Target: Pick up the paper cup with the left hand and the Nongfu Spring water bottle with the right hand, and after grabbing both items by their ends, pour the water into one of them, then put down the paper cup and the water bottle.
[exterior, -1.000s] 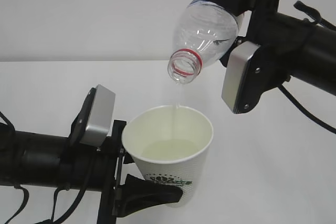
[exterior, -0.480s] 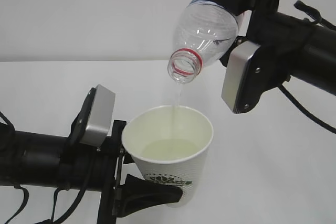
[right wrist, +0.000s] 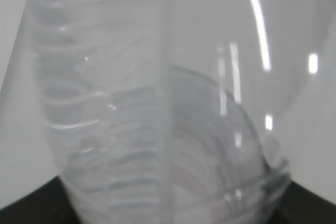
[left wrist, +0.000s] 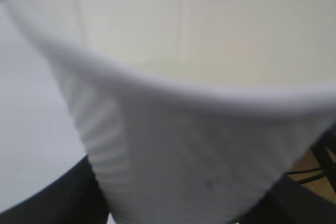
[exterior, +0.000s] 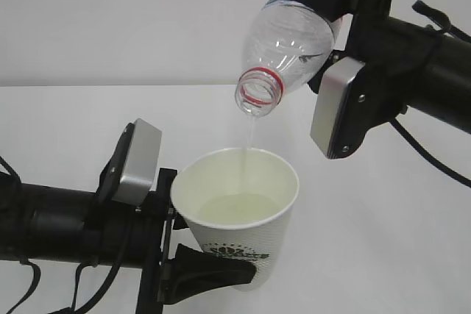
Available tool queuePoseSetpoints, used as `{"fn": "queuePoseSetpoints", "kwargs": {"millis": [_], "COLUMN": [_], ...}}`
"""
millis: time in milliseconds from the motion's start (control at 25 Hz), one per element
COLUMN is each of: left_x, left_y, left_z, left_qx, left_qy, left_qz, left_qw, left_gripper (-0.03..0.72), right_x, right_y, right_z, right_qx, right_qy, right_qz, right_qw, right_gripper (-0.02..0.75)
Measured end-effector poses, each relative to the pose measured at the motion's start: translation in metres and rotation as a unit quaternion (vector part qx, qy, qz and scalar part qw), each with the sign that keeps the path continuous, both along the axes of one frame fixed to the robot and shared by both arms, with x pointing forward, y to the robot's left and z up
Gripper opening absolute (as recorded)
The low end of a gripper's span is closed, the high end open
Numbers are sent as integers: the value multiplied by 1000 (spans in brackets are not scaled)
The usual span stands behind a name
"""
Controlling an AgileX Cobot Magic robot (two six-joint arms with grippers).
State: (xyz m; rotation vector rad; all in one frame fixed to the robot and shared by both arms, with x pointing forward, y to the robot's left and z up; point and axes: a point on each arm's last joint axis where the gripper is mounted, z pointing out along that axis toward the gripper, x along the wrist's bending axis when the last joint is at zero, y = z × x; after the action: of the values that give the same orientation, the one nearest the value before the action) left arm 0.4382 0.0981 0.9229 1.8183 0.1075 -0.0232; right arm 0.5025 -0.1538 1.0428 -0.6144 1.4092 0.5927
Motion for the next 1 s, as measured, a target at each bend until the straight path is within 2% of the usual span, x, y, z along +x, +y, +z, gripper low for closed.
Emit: {"fn": "queuePoseSetpoints", "kwargs": {"millis": [1000], "left_x": [0], "left_y": [0], "left_z": [0], "left_qx": [0], "left_qy": [0], "left_qz": [0], "left_qw": [1000], "left_gripper": [459], "right_x": [-1], "right_y": [1], "right_z": [4], "right_qx": [13], "right_qy": [-14], "right_qz": [8], "right_qw": [1000], "right_gripper": [451]}}
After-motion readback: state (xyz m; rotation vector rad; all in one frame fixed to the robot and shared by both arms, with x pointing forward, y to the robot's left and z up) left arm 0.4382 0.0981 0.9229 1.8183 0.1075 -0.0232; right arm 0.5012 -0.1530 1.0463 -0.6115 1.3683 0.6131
